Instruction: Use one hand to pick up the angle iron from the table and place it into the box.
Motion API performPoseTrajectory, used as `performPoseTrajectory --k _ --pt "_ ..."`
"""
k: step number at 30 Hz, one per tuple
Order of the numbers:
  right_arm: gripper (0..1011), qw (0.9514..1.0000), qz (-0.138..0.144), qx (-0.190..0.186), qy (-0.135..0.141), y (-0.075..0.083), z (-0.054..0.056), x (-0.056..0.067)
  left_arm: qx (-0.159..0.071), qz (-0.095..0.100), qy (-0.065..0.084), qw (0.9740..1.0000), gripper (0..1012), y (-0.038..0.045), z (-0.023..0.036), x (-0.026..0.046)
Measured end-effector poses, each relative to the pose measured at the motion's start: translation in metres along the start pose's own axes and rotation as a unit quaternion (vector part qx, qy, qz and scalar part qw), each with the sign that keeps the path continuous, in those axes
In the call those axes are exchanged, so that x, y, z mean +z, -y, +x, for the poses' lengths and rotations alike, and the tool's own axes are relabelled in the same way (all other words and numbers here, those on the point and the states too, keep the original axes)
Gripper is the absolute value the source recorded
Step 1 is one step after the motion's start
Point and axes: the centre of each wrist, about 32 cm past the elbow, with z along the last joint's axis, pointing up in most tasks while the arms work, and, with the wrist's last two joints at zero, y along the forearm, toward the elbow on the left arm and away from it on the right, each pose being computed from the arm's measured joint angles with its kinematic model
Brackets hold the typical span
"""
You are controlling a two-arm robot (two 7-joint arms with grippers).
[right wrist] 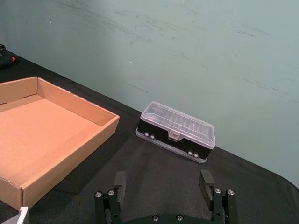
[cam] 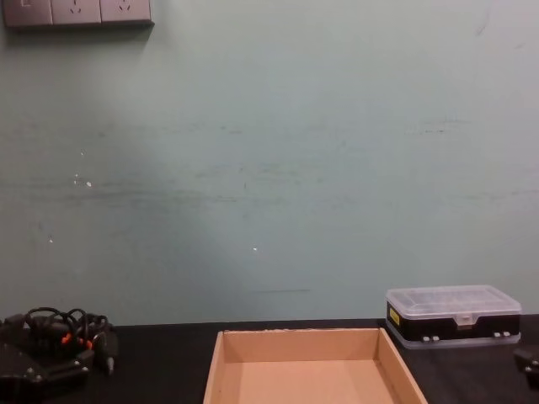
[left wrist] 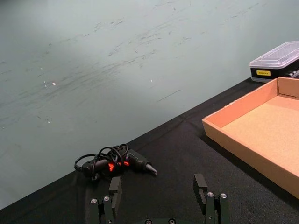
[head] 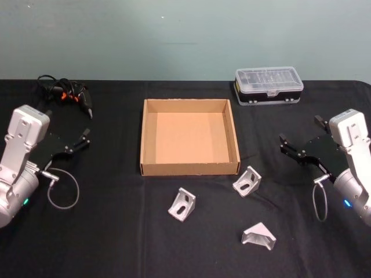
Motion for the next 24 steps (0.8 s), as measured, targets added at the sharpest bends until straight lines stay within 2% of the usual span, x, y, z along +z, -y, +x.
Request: performPoseTrajectory --k 9,13,19,24 --pt "1003 1.0 0.0 0.0 0.0 0.0 0.0 0.0 0.0 0.0 0.0 1.0 1011 0.0 0.0 0.0" --pt "1003 0.9999 0.0 0.011 -0.002 0.005 0.0 0.007 0.0 0.0 0.0 1.0 1011 0.0 0.0 0.0" --pt "1003 0.9985 -0.015 0.045 -0.028 0.019 0.004 0.027 0.0 0.0 0.0 1.0 1011 0.0 0.0 0.0" --pt "1003 0.9945 -0.042 0.083 -0.048 0.033 0.005 0.042 0.0 0.0 0.0 1.0 1011 0.0 0.0 0.0"
